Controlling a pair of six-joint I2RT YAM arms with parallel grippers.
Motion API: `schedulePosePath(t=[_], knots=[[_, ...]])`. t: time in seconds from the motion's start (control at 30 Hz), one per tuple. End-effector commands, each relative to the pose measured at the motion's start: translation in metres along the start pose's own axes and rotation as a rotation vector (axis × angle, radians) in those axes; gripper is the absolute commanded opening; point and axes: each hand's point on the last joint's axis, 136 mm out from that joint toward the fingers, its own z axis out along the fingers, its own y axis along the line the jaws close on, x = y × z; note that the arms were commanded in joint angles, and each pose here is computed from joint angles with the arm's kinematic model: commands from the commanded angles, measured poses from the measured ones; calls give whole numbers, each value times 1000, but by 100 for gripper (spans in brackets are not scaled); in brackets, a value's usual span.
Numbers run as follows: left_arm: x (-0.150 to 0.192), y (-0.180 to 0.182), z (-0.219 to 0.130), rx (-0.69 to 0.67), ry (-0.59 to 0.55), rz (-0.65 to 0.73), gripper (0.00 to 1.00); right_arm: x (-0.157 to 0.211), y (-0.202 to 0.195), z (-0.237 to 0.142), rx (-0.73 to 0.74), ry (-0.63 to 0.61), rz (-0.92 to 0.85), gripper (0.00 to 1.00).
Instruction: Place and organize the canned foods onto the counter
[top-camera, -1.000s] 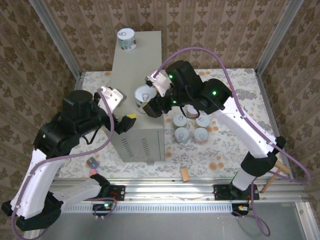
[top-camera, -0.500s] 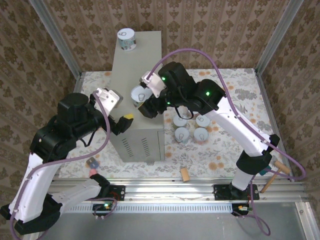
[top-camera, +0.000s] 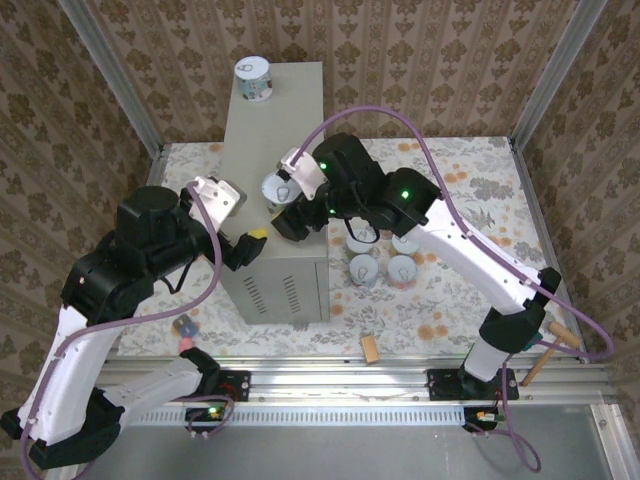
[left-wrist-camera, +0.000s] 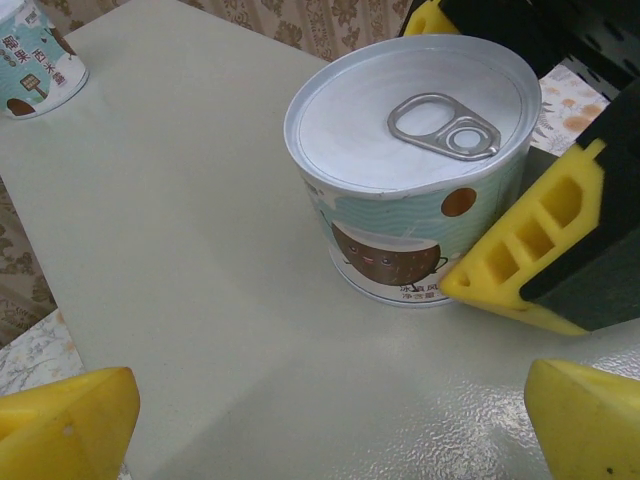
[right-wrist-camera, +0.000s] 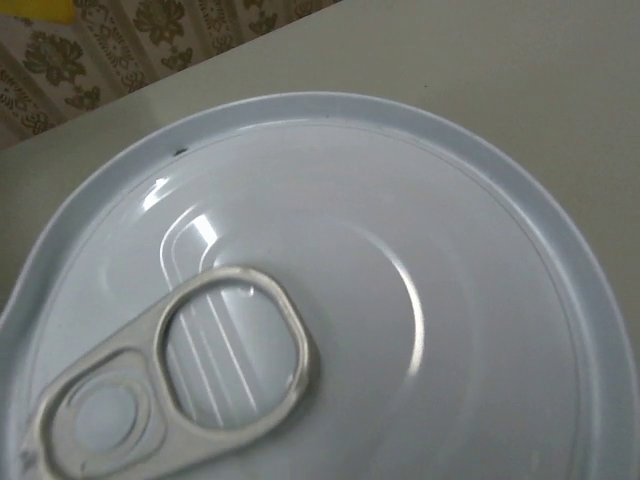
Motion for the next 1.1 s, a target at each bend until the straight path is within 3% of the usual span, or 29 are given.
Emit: schedulePosePath(t=[0.0, 0.53, 0.8, 1.07], knots=[[-6, 2, -7, -8, -37, -20, 100, -17, -1, -16, 21, -103, 2, 87], [-11, 1, -13, 0, -52, -33, 100, -32, -14, -6, 34, -202, 24, 78], [-11, 2, -15, -8, -52, -33, 100, -43, -38, 4, 53, -229, 63, 72], [-7, 4, -15, -19, -45, -37, 100, -63, -94, 25, 137, -269, 81, 70]])
